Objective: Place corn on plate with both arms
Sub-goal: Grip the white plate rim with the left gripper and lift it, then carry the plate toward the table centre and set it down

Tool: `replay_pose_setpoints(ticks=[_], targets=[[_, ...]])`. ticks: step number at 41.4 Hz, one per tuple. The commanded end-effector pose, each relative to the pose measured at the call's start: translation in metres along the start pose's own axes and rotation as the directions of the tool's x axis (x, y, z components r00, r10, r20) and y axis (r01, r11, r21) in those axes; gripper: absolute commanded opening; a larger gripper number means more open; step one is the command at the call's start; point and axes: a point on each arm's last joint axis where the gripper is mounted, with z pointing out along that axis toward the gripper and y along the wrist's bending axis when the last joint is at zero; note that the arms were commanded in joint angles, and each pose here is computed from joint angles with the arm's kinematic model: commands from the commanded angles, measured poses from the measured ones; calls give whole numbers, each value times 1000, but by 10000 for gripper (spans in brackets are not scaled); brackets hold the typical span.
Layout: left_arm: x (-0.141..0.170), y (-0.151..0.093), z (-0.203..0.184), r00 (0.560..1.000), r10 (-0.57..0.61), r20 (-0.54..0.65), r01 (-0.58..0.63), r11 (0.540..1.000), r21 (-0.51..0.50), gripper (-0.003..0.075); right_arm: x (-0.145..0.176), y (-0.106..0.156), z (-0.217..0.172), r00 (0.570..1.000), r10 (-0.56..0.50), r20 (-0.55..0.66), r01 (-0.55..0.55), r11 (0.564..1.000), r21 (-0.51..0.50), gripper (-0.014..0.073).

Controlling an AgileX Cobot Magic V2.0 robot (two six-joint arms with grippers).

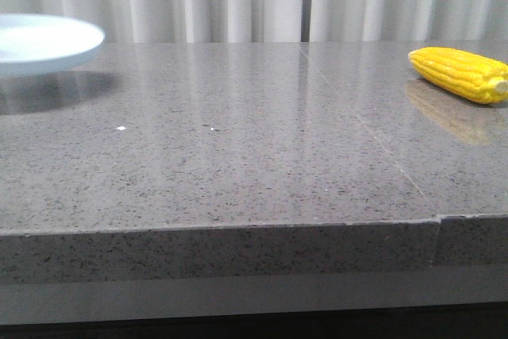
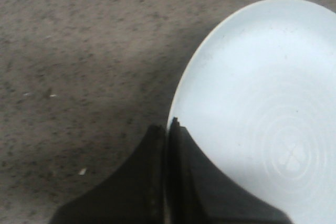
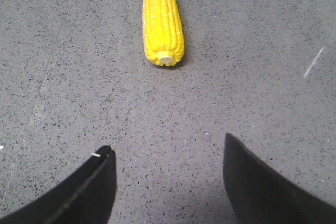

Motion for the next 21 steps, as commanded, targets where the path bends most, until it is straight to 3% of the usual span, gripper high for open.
replay_pose_setpoints(ticks=[1, 14, 21], targets=[[-12, -45, -31, 994, 57, 92, -65, 994, 84, -20, -14, 0, -3, 997, -16, 81, 15, 1000, 4, 477], [11, -138, -4, 973, 230, 12, -225, 939, 261, -20, -14, 0, -3, 997, -16, 81, 15, 1000, 4, 477], [27, -176, 16, 954, 299, -14, -279, 905, 322, -20, -14, 0, -3, 996, -16, 82, 15, 1000, 4, 477]])
